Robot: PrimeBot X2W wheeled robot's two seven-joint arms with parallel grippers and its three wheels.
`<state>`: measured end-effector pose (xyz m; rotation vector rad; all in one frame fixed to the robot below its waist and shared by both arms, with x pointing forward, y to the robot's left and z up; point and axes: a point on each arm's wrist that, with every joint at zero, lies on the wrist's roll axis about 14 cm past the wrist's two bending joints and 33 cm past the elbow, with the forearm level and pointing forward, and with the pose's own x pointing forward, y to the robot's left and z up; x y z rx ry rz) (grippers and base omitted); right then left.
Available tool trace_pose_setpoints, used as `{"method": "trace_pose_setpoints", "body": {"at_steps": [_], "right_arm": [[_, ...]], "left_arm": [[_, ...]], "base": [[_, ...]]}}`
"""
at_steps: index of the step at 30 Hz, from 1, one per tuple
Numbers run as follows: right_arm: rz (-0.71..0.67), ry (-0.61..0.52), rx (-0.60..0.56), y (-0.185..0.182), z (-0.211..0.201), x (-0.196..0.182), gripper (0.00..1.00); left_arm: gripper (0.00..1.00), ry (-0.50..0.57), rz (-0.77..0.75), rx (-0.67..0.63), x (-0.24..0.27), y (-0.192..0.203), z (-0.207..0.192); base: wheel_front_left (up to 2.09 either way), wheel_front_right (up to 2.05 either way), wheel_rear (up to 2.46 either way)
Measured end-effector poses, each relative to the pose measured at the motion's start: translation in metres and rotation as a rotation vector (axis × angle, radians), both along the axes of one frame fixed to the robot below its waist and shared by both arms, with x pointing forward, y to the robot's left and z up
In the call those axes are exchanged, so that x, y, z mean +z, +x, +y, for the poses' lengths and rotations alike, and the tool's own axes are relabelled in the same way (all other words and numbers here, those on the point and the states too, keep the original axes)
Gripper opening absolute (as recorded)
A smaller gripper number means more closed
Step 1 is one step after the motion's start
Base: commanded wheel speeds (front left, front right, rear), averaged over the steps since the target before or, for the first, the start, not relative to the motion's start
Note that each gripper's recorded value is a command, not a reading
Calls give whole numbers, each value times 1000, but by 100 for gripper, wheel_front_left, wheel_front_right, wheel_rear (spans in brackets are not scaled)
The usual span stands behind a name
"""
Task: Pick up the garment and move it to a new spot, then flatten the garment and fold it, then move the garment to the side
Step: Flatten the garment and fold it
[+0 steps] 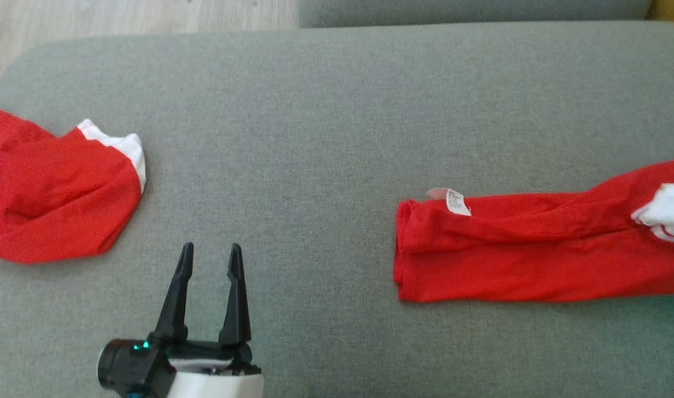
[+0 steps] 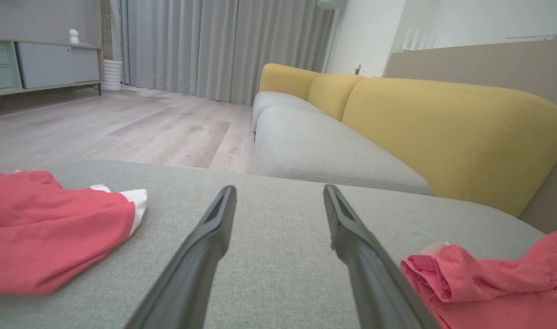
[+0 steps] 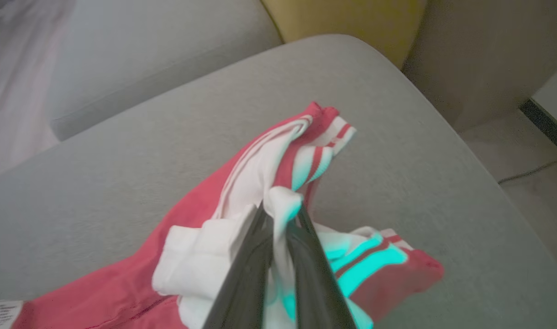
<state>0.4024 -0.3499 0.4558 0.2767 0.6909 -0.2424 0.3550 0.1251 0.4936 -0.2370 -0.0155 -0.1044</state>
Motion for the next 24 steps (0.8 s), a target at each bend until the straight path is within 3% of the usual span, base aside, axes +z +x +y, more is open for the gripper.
{"method": "trace_pose_setpoints", "body": {"at_steps": [6,15,24], "right_arm": [[-72,36,208,9,65,36,0],[26,288,577,-34,243,-2,0],[45,310,659,-33,287,-22,0]], "left_arm": [[100,-20,10,-1,-1,-10,-2],[100,-26,31,-18,-7,-13,-9],[100,-17,75,-3,-21,-21,-6]], "base": [[0,0,0],[0,0,0],[0,0,0]]}}
